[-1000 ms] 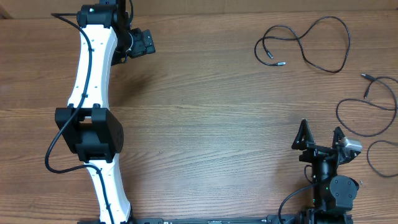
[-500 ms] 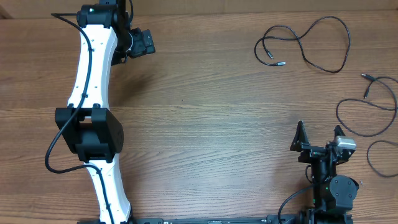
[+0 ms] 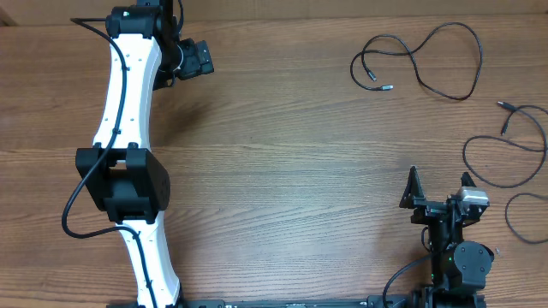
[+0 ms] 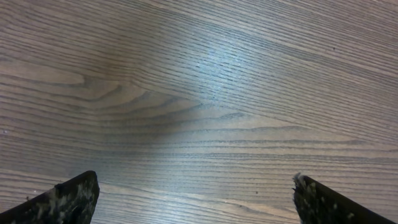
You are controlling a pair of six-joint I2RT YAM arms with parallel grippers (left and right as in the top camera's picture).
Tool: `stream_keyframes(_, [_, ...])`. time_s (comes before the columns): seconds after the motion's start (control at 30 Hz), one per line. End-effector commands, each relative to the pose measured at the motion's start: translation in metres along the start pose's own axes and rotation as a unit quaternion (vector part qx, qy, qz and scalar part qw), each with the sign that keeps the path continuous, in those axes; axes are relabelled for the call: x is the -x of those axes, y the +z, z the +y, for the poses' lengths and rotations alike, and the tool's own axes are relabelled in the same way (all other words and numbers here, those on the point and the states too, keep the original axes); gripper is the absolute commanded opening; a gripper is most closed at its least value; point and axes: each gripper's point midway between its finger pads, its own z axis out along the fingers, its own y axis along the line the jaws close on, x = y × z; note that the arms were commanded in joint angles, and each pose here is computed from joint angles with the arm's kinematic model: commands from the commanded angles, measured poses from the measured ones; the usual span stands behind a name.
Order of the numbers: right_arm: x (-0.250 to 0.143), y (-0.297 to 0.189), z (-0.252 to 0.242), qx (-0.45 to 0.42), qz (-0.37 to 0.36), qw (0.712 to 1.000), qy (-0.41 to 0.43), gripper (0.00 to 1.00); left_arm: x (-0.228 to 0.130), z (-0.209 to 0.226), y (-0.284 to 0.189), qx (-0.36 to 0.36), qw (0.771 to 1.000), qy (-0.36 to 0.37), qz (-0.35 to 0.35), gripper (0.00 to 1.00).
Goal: Untangle cables
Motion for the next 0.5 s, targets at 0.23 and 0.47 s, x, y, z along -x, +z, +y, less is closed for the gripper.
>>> stream_keyframes(0.23, [-0.0011,0.0000,0.0020,0.005,-0.003,1.000,-0.002,1.00,0.0045,-0.0018,-0.0028,0.000,1.000,0.011,-0.009,1.00])
stream_keyframes(0.47, [-0.0011,0.0000,0.0020,0.005,-0.003,1.000,-0.002,1.00,0.0076,-0.0092,-0.0112,-0.017,1.000,0.008,-0.021,0.99])
